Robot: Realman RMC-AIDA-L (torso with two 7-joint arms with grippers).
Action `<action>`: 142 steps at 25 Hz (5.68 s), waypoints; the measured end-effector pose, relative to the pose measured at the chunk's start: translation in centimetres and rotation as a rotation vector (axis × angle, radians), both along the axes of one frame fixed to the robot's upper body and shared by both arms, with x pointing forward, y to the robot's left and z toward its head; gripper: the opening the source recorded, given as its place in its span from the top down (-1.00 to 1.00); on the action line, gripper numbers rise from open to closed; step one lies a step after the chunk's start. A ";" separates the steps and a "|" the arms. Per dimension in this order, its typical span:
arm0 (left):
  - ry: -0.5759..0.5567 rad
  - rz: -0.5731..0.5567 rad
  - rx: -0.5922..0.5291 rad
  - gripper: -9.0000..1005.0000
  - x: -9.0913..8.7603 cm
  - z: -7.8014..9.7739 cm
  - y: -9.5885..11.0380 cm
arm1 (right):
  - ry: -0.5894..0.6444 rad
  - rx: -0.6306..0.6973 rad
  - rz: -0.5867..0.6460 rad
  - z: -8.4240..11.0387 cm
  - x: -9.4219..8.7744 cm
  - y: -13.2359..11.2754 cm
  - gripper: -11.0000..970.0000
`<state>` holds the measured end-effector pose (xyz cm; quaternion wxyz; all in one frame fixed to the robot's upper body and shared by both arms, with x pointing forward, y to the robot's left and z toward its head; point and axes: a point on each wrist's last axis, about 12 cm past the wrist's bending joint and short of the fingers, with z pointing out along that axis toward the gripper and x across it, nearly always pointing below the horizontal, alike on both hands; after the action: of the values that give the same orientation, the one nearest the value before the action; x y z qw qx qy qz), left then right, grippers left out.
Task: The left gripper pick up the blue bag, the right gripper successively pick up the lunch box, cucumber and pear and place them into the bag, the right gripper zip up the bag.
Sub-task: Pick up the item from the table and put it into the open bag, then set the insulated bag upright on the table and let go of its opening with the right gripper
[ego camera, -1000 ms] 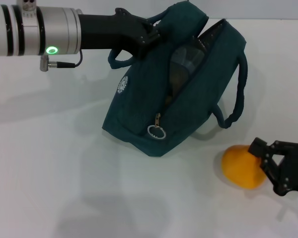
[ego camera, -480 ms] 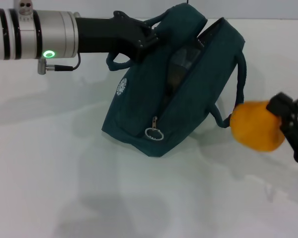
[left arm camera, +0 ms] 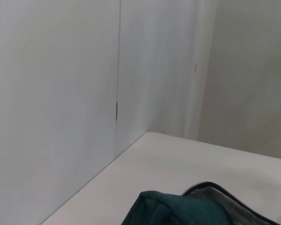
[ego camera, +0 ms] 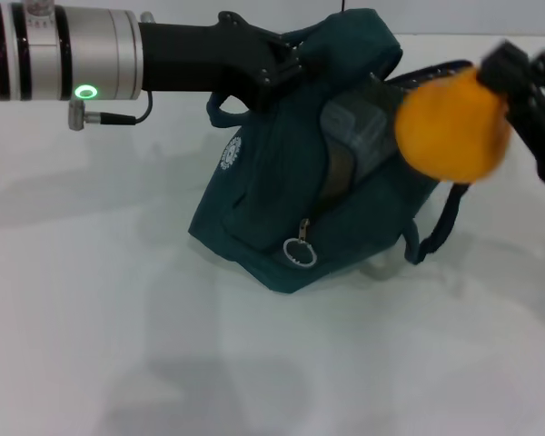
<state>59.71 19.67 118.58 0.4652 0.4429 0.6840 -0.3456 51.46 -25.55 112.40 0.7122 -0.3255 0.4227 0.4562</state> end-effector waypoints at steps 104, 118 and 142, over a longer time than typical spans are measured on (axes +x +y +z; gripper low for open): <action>-0.242 0.048 -0.340 0.88 -4.4 -7.9 2.8 | 0.260 -0.216 -0.156 -1.9 2.1 -2.6 0.82; -0.310 0.057 -0.387 0.88 -7.1 -10.7 2.4 | 0.320 -0.218 -0.131 -3.5 0.5 -2.6 0.83; -0.257 0.110 -0.392 0.88 -7.1 -11.6 2.1 | 0.296 -0.218 -0.106 -3.2 -2.9 -6.2 -0.34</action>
<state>52.62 21.82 107.02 0.6438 0.3466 0.5621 -0.3867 48.51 -31.76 109.17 0.6259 -0.3076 0.5863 0.4123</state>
